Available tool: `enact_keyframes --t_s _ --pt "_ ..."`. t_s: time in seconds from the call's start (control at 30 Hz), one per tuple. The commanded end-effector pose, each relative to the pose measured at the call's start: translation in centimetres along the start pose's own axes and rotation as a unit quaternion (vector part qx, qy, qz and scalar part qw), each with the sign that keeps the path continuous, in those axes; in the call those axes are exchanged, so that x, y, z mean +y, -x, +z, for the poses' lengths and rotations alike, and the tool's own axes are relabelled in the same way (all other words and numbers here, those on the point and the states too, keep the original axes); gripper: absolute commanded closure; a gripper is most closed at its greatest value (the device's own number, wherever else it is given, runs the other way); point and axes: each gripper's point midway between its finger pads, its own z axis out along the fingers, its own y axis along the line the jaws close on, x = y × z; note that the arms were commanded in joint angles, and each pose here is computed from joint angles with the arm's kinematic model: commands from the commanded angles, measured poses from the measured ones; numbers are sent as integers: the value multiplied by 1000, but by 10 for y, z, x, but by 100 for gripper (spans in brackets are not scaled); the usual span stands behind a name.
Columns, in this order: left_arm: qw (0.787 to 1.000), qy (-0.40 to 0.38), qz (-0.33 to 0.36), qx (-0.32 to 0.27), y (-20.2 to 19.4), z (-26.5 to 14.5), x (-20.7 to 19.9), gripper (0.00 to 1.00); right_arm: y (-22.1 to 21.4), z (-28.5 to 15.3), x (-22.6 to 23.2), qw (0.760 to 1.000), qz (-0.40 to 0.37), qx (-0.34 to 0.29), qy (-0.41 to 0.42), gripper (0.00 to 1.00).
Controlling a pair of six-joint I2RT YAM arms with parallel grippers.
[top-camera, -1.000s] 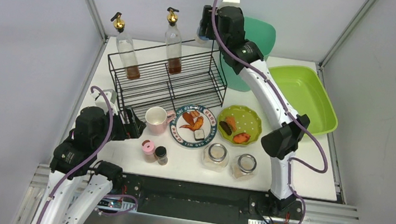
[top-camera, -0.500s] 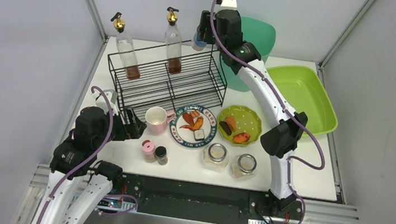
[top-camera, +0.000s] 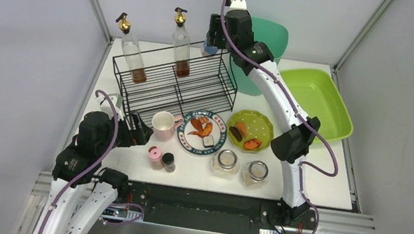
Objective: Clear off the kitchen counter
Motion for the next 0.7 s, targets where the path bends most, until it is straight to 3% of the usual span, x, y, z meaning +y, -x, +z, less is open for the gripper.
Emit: enact_keyframes --t_s 0.0,0.67 --pt "1000 -9 3 -15 7 1 -3 1 26 -2 10 999 10 -27 17 100" --pt "1000 -10 4 -19 8 0 -3 1 -21 38 7 1000 1 15 3 100"
